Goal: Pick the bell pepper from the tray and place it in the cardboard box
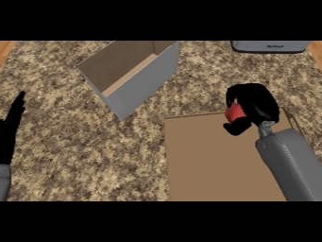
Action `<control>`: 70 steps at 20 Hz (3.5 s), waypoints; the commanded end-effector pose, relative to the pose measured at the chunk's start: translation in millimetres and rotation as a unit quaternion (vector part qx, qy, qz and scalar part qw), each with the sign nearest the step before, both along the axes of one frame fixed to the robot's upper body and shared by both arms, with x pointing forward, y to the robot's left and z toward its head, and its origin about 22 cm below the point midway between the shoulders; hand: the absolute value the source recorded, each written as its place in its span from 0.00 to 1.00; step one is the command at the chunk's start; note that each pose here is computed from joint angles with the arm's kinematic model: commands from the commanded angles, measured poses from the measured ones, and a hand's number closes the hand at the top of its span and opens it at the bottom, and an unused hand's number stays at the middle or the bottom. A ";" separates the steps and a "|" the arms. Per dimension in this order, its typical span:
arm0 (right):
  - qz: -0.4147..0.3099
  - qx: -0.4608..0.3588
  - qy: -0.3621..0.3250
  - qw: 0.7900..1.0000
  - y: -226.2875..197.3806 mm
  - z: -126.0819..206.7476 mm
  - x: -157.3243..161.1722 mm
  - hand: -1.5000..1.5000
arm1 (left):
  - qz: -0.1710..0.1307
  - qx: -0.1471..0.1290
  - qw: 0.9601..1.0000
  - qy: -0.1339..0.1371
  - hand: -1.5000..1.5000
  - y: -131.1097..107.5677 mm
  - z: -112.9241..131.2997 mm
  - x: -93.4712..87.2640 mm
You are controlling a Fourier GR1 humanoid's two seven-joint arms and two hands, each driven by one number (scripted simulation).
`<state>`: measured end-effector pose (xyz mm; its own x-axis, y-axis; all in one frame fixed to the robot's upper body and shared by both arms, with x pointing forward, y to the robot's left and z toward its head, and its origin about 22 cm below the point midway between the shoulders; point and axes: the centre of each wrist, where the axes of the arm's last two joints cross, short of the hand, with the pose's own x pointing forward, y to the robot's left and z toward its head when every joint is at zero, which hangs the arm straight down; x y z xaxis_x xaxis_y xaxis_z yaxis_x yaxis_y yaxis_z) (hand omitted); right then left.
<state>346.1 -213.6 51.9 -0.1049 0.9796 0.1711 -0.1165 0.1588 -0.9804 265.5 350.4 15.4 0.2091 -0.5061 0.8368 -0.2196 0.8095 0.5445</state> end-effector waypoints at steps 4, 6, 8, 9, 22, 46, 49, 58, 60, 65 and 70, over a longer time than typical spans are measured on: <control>0.017 0.034 -0.146 0.988 0.4 44.8 11.5 1.00 | 0.008 -0.004 1.000 0.007 0.50 12.0 2.6 1.9; 0.045 0.047 -0.192 0.979 0.9 69.5 22.2 1.00 | -0.002 -0.002 1.000 0.003 0.50 5.0 -5.4 -4.8; 0.086 0.067 -0.195 0.975 17.9 78.0 23.1 1.00 | 0.001 -0.004 1.000 0.008 0.50 16.8 2.6 9.7; 0.095 0.063 -0.191 0.975 34.6 96.7 24.2 1.00 | 0.001 0.004 1.000 -0.005 0.50 -1.4 8.2 11.9; 0.125 0.208 -0.143 0.960 147.7 136.4 52.8 1.00 | -0.003 0.003 1.000 0.000 0.50 12.5 19.6 13.5; -0.028 0.256 -0.048 0.965 171.9 110.4 110.4 0.00 | -0.064 -0.001 0.998 -0.020 0.50 -26.0 8.8 31.2; -0.047 0.283 -0.022 0.958 162.0 90.2 110.2 0.00 | -0.065 -0.001 0.998 -0.021 0.50 -34.3 8.3 33.0; -0.010 0.347 -0.103 0.932 163.9 100.6 111.4 0.00 | -0.071 -0.006 0.997 -0.022 0.50 -35.6 9.5 34.1; -0.015 0.370 -0.128 0.920 164.0 105.0 112.1 0.00 | -0.063 0.008 0.998 -0.024 0.50 -31.4 12.4 37.5; -0.033 0.455 -0.163 0.875 158.8 111.4 114.2 0.00 | -0.051 -0.005 0.999 -0.017 0.50 -34.3 2.7 32.7; -0.028 0.500 -0.176 0.848 121.7 104.3 122.2 0.00 | -0.047 0.001 0.999 -0.020 0.50 -19.7 7.8 27.0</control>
<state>463.9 -71.5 157.8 -0.2501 0.4393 0.8628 0.1711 0.8972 -0.4072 294.5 329.6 26.0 0.1259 -0.5245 0.8421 -0.1621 0.8265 0.5390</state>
